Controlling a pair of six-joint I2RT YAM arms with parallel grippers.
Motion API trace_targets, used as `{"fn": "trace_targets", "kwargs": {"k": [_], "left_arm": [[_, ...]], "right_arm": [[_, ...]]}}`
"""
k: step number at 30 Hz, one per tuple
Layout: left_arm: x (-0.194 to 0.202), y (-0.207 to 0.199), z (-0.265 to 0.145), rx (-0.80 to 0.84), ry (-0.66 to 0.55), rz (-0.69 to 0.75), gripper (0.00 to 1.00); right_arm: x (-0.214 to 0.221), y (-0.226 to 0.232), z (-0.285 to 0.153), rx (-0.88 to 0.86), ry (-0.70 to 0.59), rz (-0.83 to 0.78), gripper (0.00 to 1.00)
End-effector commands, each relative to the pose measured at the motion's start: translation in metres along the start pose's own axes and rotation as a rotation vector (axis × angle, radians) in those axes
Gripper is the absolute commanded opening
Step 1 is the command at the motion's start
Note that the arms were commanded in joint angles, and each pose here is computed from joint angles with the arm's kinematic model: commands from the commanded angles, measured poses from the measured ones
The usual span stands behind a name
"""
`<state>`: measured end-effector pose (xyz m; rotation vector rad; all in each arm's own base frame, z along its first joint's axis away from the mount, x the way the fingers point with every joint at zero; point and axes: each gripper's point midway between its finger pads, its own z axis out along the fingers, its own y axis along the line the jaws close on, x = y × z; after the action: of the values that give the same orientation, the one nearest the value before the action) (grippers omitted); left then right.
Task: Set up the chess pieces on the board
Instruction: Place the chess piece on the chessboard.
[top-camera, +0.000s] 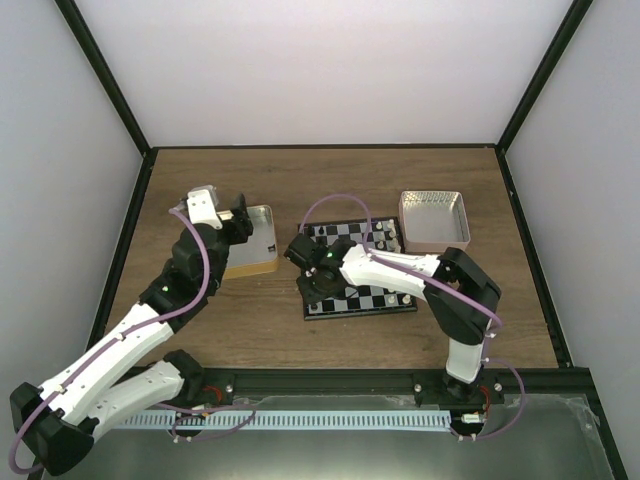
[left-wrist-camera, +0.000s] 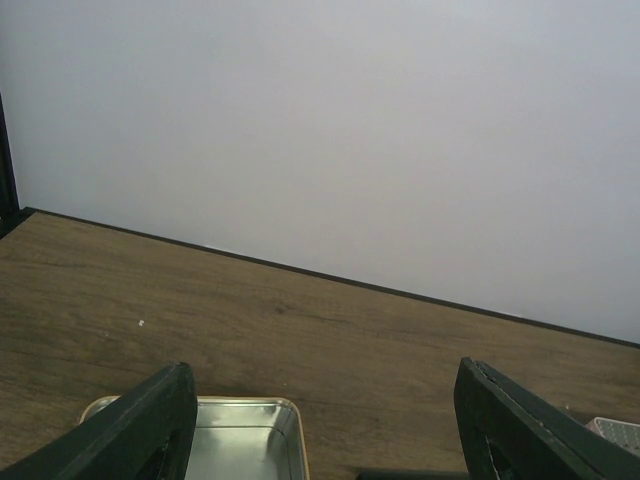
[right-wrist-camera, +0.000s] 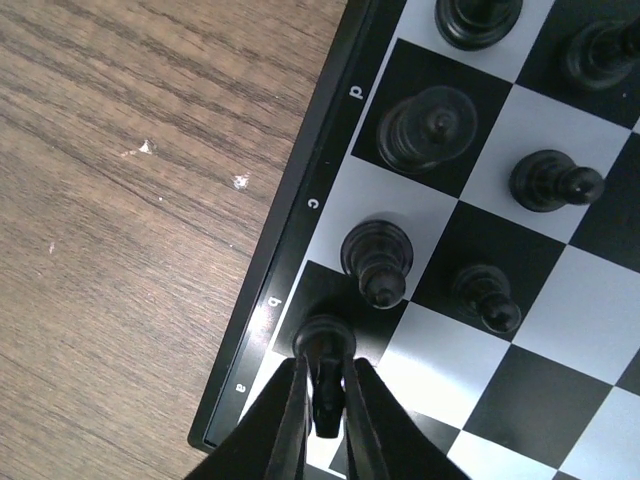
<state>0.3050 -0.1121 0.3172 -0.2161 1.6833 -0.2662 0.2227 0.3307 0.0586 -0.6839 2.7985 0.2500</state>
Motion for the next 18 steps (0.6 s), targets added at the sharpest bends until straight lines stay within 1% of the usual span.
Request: {"fn": "trace_targets", "kwargs": {"k": [1,4,10,13,15,17,18], "left_arm": [[0.000,0.001,0.001,-0.004,-0.005,0.011,0.73],[-0.001,0.001,0.000,-0.003,-0.007,0.010,0.72],[-0.001,0.001,0.000,-0.001,-0.007,0.010,0.73],[0.003,-0.003,0.002,0.012,0.012,0.018,0.73],[0.009,-0.004,0.006,0.009,0.039,0.015,0.77],[0.021,-0.001,0.013,-0.013,0.100,-0.003,0.79],[0.029,-0.002,0.018,-0.006,0.148,-0.016,0.79]], "right_arm": [[-0.008,0.004,-0.002,-0.001,-0.027,0.003,0.15],[-0.009,0.005,-0.004,-0.002,-0.030,0.003,0.19],[-0.015,0.009,-0.019,-0.032,-0.067,0.017,0.24],[-0.027,0.010,-0.040,-0.053,-0.137,0.053,0.29],[-0.036,0.007,-0.056,-0.049,-0.203,0.089,0.34],[-0.044,0.000,-0.070,-0.033,-0.271,0.127,0.36],[-0.047,-0.006,-0.075,-0.011,-0.303,0.150,0.37]]}}
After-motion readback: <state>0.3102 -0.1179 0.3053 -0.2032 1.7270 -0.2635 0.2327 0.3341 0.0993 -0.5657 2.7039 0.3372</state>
